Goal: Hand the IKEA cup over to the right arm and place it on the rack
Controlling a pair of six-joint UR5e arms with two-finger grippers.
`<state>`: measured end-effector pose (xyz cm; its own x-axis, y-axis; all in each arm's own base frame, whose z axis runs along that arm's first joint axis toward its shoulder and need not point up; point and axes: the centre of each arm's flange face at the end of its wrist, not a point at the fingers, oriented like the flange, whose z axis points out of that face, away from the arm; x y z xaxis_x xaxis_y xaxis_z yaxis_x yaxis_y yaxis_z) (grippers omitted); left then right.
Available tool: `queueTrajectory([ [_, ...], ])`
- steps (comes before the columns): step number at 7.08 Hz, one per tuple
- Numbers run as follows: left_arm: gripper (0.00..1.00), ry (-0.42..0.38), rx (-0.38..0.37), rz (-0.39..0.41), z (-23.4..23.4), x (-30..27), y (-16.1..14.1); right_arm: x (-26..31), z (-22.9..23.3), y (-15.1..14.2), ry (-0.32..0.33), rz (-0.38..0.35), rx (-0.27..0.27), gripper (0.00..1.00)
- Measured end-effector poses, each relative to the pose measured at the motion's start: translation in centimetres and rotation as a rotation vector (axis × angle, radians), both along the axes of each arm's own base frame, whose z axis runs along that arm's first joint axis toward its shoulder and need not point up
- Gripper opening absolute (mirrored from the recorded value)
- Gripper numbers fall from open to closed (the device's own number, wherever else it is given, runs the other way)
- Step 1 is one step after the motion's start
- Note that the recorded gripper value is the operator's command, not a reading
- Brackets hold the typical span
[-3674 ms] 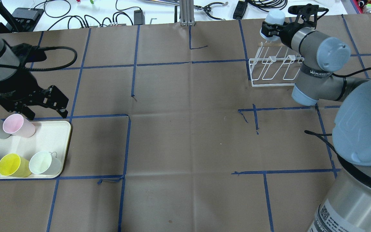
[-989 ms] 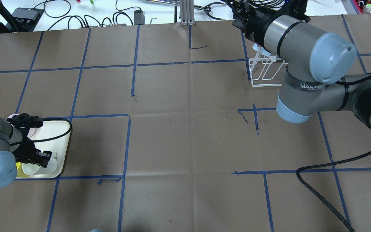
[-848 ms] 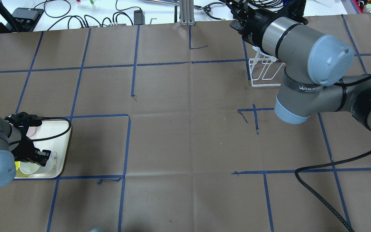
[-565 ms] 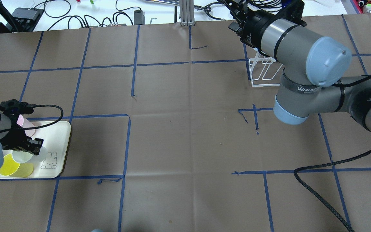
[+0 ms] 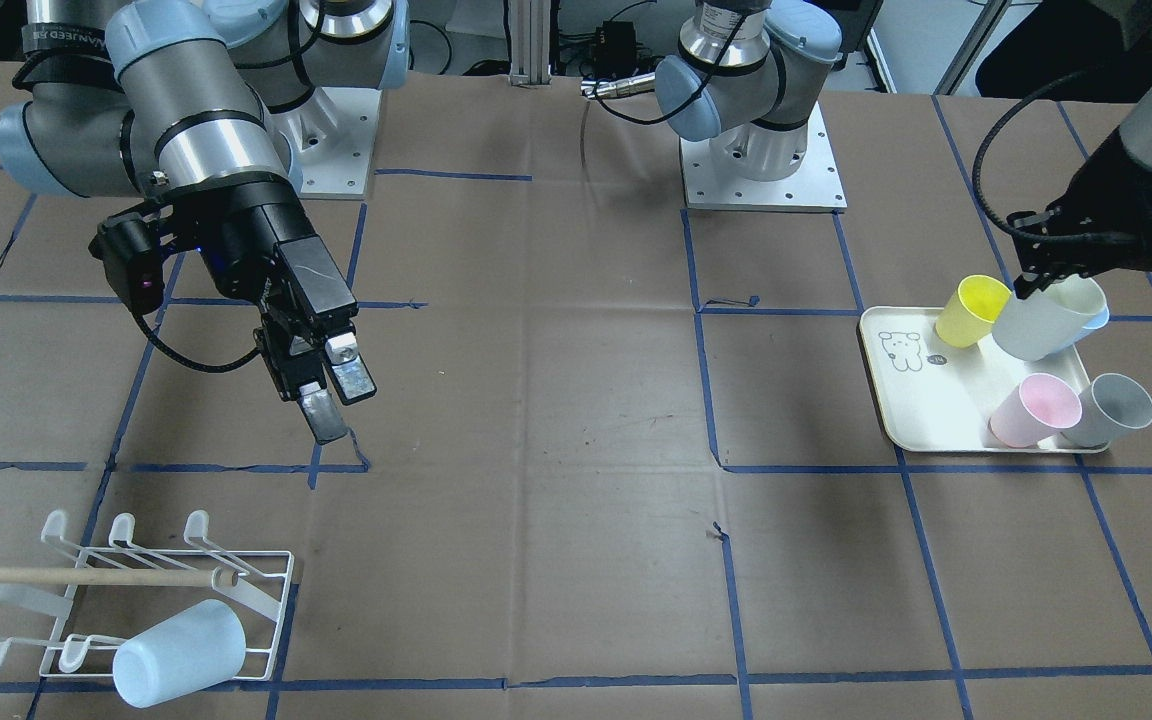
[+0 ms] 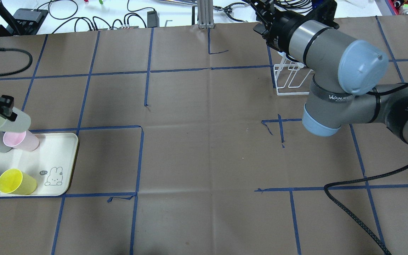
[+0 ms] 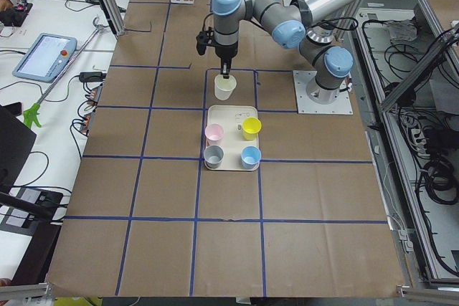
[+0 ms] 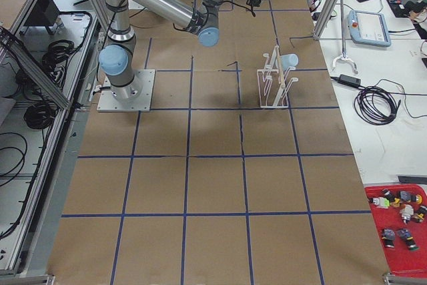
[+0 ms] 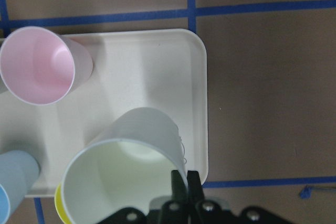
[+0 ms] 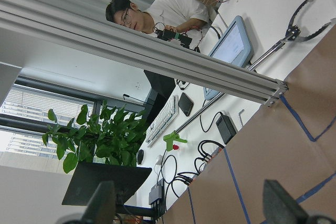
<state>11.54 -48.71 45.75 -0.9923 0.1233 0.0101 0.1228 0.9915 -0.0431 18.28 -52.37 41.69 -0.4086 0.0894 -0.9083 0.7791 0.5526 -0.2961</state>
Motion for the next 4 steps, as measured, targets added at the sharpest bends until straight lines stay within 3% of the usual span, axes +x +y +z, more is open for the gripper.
queueTrajectory([
  [2, 0.00, 0.123, -0.125, -0.061, 3.3, -1.4, -4.7, 0.0, -0.1, -0.1, 0.000, 0.000, 0.002, 1.00],
  [4, 0.00, 0.287, -0.295, -0.124, 3.5, -3.8, -8.4, -0.1, -0.8, -0.4, 0.000, -0.001, 0.014, 1.00],
])
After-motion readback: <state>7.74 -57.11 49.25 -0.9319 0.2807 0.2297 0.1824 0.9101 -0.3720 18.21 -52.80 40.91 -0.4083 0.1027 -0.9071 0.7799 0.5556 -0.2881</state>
